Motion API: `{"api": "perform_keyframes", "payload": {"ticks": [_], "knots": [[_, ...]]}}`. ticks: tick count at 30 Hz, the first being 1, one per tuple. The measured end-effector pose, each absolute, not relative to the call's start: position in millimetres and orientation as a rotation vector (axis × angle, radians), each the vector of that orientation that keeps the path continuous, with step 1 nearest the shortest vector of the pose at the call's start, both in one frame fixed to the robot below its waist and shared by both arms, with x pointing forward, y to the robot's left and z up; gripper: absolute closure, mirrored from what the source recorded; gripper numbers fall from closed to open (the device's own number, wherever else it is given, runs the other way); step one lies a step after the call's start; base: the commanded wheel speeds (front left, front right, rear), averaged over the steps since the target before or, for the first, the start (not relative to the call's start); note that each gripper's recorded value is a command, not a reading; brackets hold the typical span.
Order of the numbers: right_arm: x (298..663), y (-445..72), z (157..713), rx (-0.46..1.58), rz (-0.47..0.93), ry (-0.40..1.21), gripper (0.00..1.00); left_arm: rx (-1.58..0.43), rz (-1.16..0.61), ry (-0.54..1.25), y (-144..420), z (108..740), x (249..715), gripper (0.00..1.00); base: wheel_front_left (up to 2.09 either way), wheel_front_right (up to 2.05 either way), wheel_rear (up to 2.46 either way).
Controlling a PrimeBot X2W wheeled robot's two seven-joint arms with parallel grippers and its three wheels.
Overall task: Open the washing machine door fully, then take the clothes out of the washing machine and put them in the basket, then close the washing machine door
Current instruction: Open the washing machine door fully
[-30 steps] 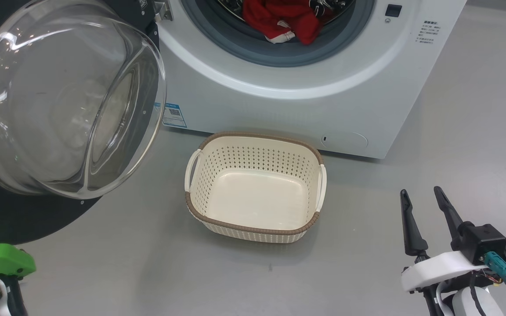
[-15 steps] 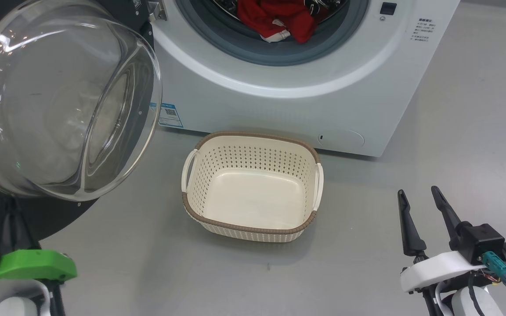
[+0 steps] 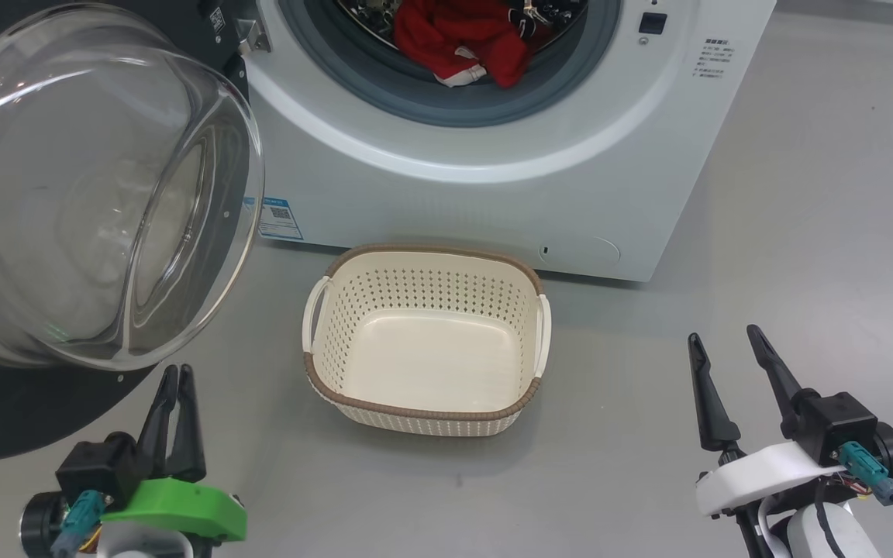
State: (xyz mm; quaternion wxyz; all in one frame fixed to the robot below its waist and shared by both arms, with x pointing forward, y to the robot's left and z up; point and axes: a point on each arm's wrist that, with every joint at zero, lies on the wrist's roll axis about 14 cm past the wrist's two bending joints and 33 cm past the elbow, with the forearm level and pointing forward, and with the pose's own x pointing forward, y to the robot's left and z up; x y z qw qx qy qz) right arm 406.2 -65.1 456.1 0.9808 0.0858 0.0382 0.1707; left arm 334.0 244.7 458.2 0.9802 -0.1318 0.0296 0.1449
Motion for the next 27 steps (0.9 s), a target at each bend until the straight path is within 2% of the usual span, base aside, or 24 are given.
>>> {"api": "perform_keyframes", "payload": {"ticks": [1, 2, 3, 4, 5, 27], "knots": [[405.5, -65.4, 457.0, 0.173, 0.343, 0.075, 0.0, -0.265, 0.275, 0.055, 240.5, 460.0, 335.8, 0.61, 0.0, 0.0, 0.0], [404.7, -65.7, 457.9, 0.173, 0.342, 0.073, 0.0, -0.265, 0.259, 0.049, 236.5, 462.0, 337.6, 0.51, 0.0, 0.0, 0.0], [403.9, -66.6, 458.7, 0.174, 0.34, 0.071, 0.0, -0.265, 0.246, 0.046, 232.7, 463.3, 339.2, 0.24, 0.0, 0.0, 0.0], [403.4, -68.0, 459.8, 0.178, 0.336, 0.069, 0.0, -0.263, 0.234, 0.044, 229.3, 464.5, 340.5, 0.02, 0.0, 0.0, 0.0], [402.0, -70.7, 462.0, 0.181, 0.328, 0.063, 0.0, -0.262, 0.219, 0.034, 225.2, 467.7, 342.8, 0.0, 0.0, 0.0, 0.0], [374.6, -104.0, 477.5, 0.198, 0.228, 0.022, 0.0, -0.247, 0.126, 0.022, 192.6, 474.8, 357.1, 0.0, 0.0, 0.0, 0.0]]}}
